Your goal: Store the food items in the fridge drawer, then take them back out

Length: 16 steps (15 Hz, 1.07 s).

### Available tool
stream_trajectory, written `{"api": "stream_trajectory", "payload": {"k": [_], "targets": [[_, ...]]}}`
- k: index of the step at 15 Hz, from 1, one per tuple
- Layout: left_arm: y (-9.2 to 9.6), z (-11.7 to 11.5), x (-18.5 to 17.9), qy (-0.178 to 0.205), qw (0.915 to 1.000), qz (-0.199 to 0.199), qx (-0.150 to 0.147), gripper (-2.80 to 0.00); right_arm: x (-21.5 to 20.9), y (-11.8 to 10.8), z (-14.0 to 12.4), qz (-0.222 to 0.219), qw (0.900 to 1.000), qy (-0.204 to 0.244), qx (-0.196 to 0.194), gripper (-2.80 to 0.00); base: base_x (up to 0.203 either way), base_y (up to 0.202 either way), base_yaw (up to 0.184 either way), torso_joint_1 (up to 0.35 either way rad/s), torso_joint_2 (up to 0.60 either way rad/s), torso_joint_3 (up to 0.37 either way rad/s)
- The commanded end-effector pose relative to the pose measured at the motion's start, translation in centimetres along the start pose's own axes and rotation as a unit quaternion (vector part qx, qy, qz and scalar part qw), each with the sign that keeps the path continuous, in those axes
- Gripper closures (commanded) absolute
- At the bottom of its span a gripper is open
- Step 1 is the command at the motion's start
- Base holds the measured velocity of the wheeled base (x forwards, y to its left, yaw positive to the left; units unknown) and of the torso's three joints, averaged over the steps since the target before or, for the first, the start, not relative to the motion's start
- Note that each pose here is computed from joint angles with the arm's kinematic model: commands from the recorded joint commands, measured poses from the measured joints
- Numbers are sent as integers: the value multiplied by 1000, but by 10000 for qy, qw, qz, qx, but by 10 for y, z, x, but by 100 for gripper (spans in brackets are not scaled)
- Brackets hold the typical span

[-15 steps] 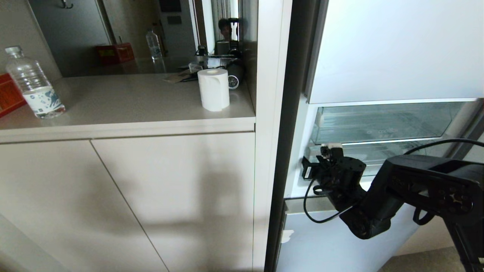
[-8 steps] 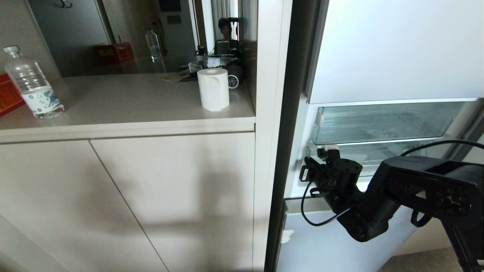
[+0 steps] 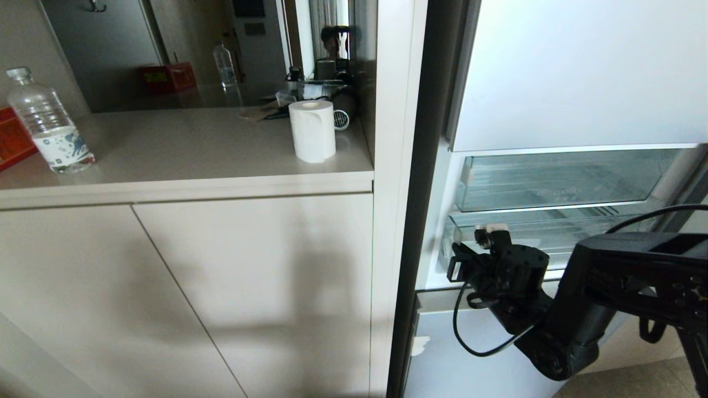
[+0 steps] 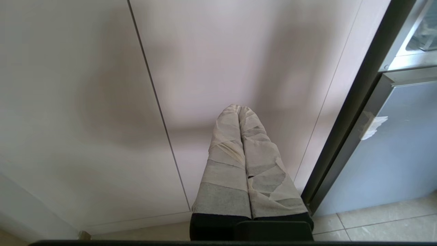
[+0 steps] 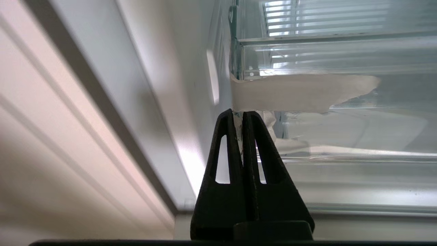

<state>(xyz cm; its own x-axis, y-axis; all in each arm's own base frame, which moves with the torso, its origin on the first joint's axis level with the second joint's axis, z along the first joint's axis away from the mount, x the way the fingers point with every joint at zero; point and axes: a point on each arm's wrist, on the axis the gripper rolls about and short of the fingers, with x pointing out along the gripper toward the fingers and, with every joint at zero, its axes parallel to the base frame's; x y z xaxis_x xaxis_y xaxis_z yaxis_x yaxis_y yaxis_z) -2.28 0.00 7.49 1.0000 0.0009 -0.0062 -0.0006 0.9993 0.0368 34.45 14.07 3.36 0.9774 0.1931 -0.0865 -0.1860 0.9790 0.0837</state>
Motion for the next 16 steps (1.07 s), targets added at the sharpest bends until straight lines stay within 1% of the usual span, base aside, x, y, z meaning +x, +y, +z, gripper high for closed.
{"api": "stream_trajectory", "payload": {"k": [1, 3, 5, 7, 8, 12, 15, 16], "targets": [[0, 0, 0, 8, 10000, 3, 0, 0, -31, -2, 14, 20, 9999, 116, 101, 0, 0, 0, 0, 0, 0, 0], [0, 0, 0, 7, 10000, -2, 0, 0, -55, -4, 19, 37, 9993, 289, 226, 0, 0, 0, 0, 0, 0, 0], [0, 0, 0, 8, 10000, 2, 0, 0, -78, -5, 19, 75, 9985, 489, 227, 0, 0, 0, 0, 0, 0, 0], [0, 0, 0, 0, 10000, 3, 0, 0, -99, -3, 24, 172, 9976, 569, 346, 0, 0, 0, 0, 0, 0, 0], [0, 0, 0, 7, 10000, -4, 0, 0, -108, -3, 24, 187, 9970, 633, 405, -280, 0, 0, 0, 0, 0, 0], [0, 0, 0, 7, 10000, 3, 0, 0, -131, -8, 29, 177, 9959, 714, 533, -280, 0, 0, 0, 0, 0, 0], [0, 0, 0, 7, 10000, -4, 0, 0, -158, -14, 39, 202, 9963, 631, 553, -280, 0, 0, 0, 0, 0, 0], [0, 0, 0, 8, 10000, 3, 0, 0, -170, -18, 38, 196, 9959, 699, 537, -280, 0, 0, 0, 0, 0, 0]]}}
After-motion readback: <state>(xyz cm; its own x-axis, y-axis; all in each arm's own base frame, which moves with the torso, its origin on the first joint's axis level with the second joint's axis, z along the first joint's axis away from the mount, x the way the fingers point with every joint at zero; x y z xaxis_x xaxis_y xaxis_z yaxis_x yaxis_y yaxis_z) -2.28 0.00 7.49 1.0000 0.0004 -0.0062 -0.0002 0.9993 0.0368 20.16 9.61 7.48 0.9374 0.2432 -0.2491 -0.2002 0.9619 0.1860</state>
